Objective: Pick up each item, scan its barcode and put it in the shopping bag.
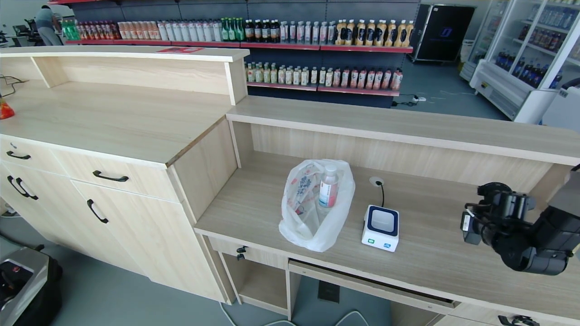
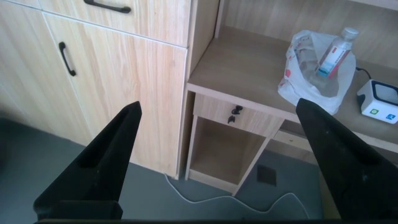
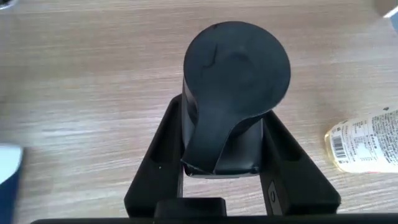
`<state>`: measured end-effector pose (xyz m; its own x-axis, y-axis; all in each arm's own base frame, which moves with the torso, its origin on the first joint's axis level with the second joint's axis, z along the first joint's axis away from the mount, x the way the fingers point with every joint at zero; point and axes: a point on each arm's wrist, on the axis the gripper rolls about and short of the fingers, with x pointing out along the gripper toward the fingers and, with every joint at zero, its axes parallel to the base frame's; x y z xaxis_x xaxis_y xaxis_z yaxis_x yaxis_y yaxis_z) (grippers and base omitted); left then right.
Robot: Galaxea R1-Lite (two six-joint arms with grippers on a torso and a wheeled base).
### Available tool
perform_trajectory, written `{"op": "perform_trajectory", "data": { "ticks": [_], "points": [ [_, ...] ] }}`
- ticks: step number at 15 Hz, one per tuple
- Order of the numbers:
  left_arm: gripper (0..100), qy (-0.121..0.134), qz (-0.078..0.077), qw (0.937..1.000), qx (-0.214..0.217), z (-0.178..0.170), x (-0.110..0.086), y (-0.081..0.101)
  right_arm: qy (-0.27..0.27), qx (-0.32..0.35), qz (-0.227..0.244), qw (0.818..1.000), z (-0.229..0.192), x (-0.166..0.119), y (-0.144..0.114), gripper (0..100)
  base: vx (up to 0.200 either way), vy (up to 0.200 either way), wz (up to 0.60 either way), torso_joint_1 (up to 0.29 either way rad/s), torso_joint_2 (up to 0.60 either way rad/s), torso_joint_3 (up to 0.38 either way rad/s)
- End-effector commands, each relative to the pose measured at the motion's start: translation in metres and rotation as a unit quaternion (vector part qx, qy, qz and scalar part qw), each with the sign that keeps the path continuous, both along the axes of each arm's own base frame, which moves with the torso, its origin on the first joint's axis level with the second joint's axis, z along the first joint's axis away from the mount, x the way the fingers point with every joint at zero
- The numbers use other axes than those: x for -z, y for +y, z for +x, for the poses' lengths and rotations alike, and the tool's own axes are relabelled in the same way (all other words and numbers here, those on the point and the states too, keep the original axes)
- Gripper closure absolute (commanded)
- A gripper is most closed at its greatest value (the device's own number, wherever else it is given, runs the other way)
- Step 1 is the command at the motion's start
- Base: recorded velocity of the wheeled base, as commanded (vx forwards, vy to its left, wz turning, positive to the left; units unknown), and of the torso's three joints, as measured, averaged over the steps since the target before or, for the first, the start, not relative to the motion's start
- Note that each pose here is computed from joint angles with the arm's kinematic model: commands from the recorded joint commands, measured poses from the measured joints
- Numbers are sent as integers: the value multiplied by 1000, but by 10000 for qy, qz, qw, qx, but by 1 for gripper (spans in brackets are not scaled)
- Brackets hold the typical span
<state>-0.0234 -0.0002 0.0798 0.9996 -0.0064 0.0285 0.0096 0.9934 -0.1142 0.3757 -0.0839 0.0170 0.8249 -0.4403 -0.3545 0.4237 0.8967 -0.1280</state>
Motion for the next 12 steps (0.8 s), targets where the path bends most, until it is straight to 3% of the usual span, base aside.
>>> {"op": "perform_trajectory", "data": {
  "ticks": [1, 2, 5, 7, 8, 9, 12],
  "points": [
    [0, -3, -2, 10000, -1, 0, 0, 0, -443, -1219, 778, 9885, -39, -97, 23, 100, 0, 0, 0, 0, 0, 0],
    [0, -3, -2, 10000, -1, 0, 0, 0, -408, -1595, 1024, 9810, -53, -118, 27, 100, 0, 0, 0, 0, 0, 0],
    [0, -3, -2, 10000, 6, 0, 0, 0, -1035, -3529, 1816, 9120, -100, -181, 43, 100, 0, 0, 0, 0, 0, 0],
    [0, -3, -2, 10000, -1, 0, 0, 0, -1280, -4097, 2065, 8793, -116, -207, 49, 100, 0, 0, 0, 0, 0, 0],
    [0, -11, -2, 10000, 6, 0, 0, 0, -1371, -4479, 2286, 8534, -130, -232, 57, 100, 0, 0, 0, 0, 0, 0],
    [0, -3, -2, 10000, -1, 0, 0, 0, -1339, -4662, 2389, 8412, -137, -244, 64, 100, 0, 0, 0, 0, 0, 0],
    [0, -3, -2, 10000, -1, 0, 0, 0, -1253, -5449, 2442, 7923, -155, -277, 104, 100, 0, 0, 0, 0, 0, 0]
  ]
}}
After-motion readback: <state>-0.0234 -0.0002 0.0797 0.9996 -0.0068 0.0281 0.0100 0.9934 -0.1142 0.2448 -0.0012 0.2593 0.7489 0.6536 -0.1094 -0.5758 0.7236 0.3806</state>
